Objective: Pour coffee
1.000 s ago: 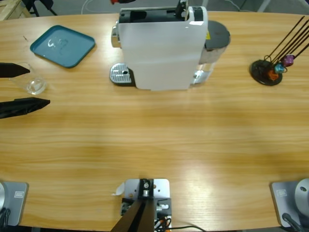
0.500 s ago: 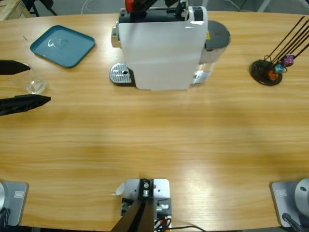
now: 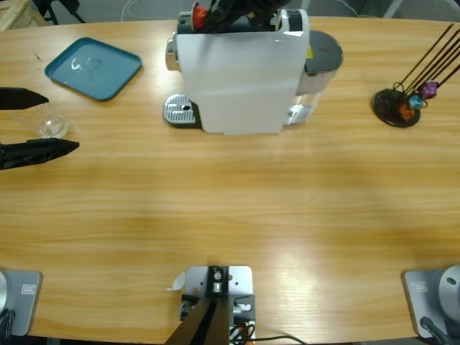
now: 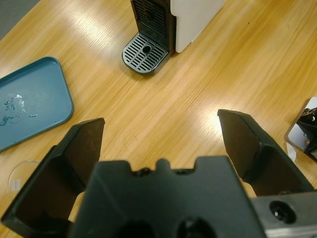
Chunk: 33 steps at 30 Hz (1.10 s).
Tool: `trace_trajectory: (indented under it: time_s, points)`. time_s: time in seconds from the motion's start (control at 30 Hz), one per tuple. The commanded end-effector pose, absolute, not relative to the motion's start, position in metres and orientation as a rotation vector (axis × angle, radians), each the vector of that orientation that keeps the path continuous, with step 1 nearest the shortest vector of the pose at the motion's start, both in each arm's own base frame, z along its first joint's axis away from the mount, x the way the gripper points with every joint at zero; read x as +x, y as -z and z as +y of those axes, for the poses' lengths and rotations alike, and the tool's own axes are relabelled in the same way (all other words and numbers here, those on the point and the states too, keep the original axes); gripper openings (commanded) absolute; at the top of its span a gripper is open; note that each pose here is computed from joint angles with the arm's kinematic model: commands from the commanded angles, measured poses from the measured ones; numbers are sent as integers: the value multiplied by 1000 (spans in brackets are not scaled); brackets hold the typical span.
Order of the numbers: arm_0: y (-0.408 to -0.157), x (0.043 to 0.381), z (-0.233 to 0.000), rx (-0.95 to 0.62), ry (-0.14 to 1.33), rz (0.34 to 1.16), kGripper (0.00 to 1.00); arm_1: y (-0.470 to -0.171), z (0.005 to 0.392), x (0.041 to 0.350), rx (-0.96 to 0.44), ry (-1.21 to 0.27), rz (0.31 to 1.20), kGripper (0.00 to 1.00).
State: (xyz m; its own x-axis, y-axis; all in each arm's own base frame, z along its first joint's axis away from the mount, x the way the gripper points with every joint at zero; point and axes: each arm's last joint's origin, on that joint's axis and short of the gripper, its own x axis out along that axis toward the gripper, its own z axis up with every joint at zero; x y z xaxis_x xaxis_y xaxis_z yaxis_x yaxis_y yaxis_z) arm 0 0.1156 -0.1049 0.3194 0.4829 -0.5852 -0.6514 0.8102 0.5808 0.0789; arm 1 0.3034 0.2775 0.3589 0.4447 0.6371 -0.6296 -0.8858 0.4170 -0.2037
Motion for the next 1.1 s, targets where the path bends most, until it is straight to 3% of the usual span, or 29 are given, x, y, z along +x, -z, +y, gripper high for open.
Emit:
trace_trajectory:
  time_s: [0.03, 0.17, 0.2, 0.23, 0.3, 0.4, 0.43, 0.53, 0.67, 0.83, 0.97, 1.1]
  points:
    - [-303, 121, -107, 419, 864, 682, 1000, -353, 270, 308, -564, -934, 516, 1000]
    - [-301, 123, -109, 415, 866, 680, 1000, -375, 272, 300, -537, -942, 457, 971]
    - [-301, 123, -109, 413, 866, 680, 1000, -380, 276, 296, -526, -968, 445, 865]
    - [-301, 123, -109, 413, 866, 677, 1000, -386, 282, 287, -516, -1013, 434, 647]
    - [-303, 123, -109, 412, 864, 672, 1000, -396, 289, 272, -508, -1079, 443, 384]
    - [-304, 121, -107, 407, 863, 661, 1000, -406, 280, 253, -451, -1101, 484, 45]
    - [-305, 120, -106, 405, 863, 658, 998, -413, 275, 244, -422, -1099, 483, 0]
    - [-307, 118, -105, 385, 855, 654, 991, -418, 253, 213, -299, -1020, 537, 0]
    - [-309, 115, -104, 361, 870, 645, 991, -402, 214, 182, -238, -864, 614, 0]
    - [-311, 110, -101, 344, 874, 635, 991, -386, 169, 151, -83, -694, 623, 0]
    - [-312, 108, -102, 341, 891, 630, 991, -392, 162, 158, 99, -513, 512, 0]
    - [-312, 107, -103, 345, 901, 631, 991, -402, 168, 199, 303, -317, 436, 0]
